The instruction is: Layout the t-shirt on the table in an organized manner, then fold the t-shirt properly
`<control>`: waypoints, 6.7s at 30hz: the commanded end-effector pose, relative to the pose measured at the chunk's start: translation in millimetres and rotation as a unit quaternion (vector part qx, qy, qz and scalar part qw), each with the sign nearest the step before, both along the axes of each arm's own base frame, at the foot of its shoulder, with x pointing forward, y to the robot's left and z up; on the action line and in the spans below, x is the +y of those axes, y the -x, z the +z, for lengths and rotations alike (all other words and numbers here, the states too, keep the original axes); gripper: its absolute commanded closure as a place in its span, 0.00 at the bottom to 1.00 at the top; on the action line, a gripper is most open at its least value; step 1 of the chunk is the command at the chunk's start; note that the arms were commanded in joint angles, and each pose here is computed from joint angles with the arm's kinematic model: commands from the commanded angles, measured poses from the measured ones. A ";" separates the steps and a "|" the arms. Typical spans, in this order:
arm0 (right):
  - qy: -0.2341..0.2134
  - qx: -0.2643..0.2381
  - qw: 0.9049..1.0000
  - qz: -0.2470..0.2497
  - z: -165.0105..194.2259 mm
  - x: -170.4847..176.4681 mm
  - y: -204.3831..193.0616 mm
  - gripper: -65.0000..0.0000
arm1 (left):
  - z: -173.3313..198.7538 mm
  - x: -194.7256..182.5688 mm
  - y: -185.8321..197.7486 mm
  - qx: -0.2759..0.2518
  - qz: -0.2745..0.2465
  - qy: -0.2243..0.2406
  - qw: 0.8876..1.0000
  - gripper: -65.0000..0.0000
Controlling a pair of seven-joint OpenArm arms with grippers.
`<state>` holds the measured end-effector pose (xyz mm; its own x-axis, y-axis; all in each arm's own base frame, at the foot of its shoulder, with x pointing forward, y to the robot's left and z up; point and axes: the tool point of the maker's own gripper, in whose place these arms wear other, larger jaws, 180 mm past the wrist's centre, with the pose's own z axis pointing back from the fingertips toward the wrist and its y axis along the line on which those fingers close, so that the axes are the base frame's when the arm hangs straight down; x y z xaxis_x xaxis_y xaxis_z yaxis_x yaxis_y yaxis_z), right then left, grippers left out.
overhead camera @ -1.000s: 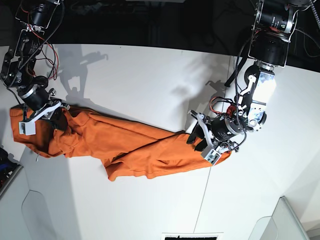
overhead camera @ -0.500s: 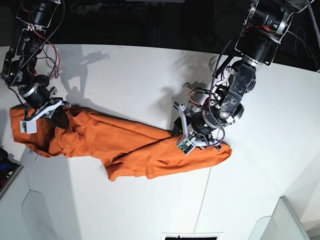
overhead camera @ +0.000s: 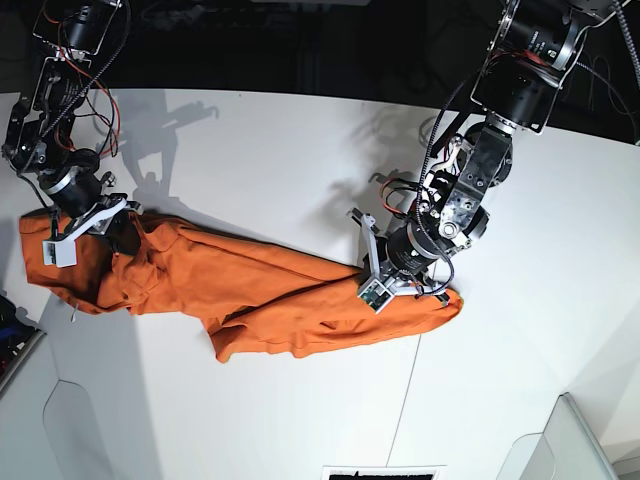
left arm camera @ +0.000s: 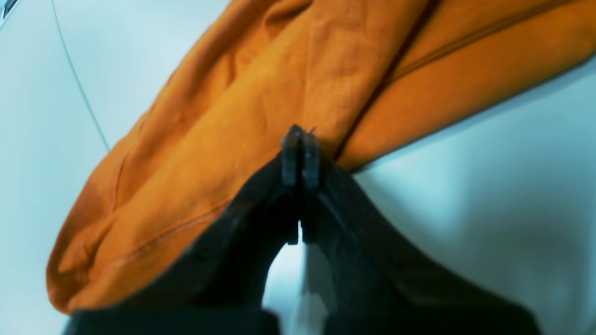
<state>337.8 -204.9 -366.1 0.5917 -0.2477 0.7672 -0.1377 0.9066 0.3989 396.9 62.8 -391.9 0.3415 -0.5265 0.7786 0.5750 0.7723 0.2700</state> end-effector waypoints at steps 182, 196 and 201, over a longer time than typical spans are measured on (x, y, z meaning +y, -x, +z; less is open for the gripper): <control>0.198 -0.063 0.974 -0.086 108.2 -74.9 -156.9 0.65 | -12.9 84.4 -11.2 0.093 0.051 -0.047 0.993 1.00; 0.178 0.023 0.977 -0.112 61.8 -109.0 -71.5 0.34 | 21.2 75.2 5.3 0.137 -0.001 0.039 0.990 0.60; 0.178 0.030 0.972 -0.151 55.7 -136.8 -15.1 0.34 | 70.4 69.0 9.7 0.103 -0.032 0.093 0.990 0.60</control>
<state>345.6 -337.9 -326.3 0.6145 -0.1599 0.7725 0.1800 0.9818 0.0601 382.8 129.3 -330.7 0.4941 -0.4041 0.7698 0.6490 0.7605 -0.0174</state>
